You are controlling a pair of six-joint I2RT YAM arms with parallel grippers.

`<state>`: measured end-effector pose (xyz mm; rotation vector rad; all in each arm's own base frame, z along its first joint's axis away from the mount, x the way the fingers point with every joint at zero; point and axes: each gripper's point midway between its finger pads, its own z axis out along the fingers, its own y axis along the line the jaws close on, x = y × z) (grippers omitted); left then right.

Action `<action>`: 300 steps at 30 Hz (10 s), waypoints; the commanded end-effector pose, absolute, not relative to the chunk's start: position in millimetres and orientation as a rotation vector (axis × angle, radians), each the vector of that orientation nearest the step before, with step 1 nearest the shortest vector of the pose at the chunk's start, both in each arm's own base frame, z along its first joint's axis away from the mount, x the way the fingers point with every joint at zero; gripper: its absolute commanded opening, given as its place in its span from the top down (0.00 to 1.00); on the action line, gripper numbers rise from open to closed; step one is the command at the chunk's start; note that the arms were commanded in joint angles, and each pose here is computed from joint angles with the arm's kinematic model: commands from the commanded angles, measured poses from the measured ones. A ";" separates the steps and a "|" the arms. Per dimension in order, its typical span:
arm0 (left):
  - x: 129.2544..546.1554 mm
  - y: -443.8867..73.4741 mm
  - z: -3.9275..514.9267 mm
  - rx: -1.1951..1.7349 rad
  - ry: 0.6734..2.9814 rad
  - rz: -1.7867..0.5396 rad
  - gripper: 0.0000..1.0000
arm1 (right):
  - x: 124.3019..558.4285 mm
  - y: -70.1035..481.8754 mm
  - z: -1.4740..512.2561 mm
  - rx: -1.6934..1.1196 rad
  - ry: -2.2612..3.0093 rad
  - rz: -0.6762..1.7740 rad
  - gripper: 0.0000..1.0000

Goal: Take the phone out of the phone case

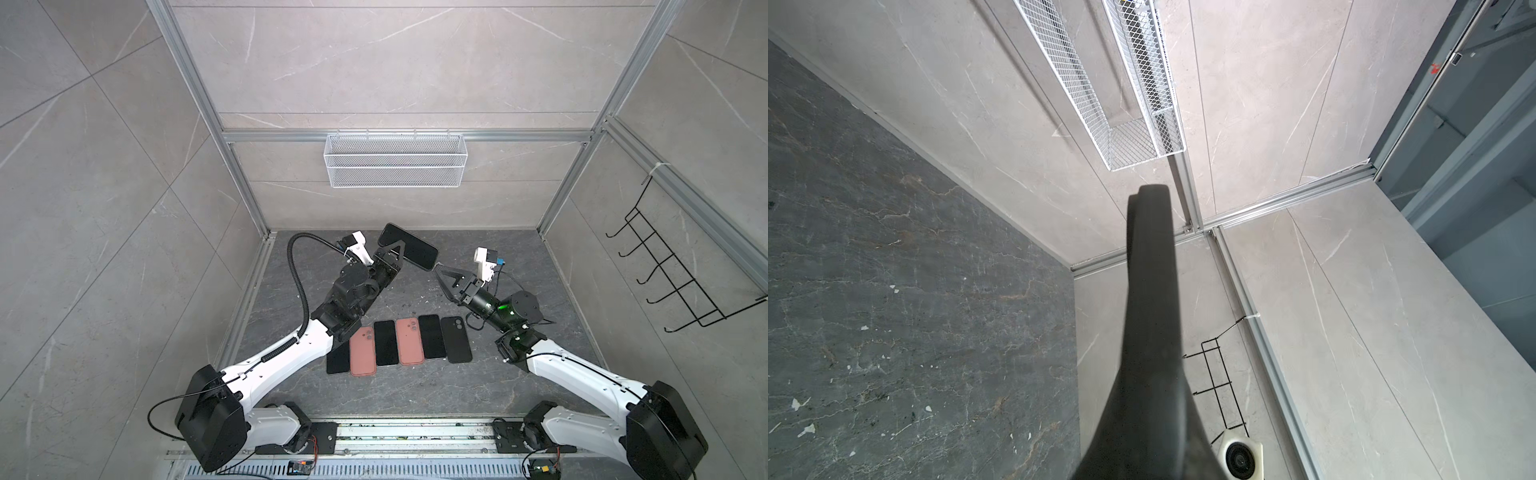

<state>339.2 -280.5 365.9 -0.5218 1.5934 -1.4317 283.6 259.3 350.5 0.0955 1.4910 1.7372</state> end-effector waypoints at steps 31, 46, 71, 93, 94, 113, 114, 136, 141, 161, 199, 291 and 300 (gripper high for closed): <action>328.5 -286.5 405.5 -0.499 1.446 -1.610 1.00 | 286.7 272.2 352.7 0.086 1.459 1.773 0.78; 323.4 -288.3 409.0 -0.473 1.435 -1.628 1.00 | 293.3 265.8 352.2 0.145 1.436 1.753 0.82; 322.1 -307.3 432.5 -0.483 1.502 -1.854 1.00 | 296.1 251.9 270.9 -0.232 1.768 1.027 1.00; 331.0 -286.8 411.9 -0.391 1.551 -1.737 1.00 | 266.6 238.5 340.4 -0.088 1.610 1.494 0.24; 331.4 -287.4 412.6 -0.390 1.546 -1.746 1.00 | 267.2 244.2 345.0 -0.092 1.590 1.556 0.24; 334.0 -292.6 402.9 -0.403 1.555 -1.760 1.00 | 292.0 262.5 348.9 0.008 1.505 1.788 0.55; 334.5 -293.1 402.1 -0.403 1.557 -1.759 1.00 | 291.8 262.9 349.2 0.005 1.502 1.791 0.57; 336.5 -313.8 411.6 -0.398 1.587 -1.854 1.00 | 293.7 269.5 302.3 -0.094 1.650 1.611 1.00; 335.3 -332.6 424.6 -0.378 1.678 -1.948 1.00 | 303.2 258.1 231.4 -0.282 1.918 0.932 1.00; 343.3 -309.0 405.9 -0.382 1.701 -1.860 1.00 | 272.0 244.3 349.9 -0.119 1.564 1.465 0.28; 323.5 -312.9 419.6 -0.343 1.673 -1.872 1.00 | 311.6 249.8 293.5 -0.044 1.726 1.306 1.00; 284.3 -314.1 444.3 0.622 1.737 -1.878 1.00 | 270.0 204.3 382.1 -0.339 1.590 1.594 0.48; 290.6 -317.2 440.2 0.602 1.742 -1.885 1.00 | 268.6 207.3 384.3 -0.320 1.561 1.677 0.52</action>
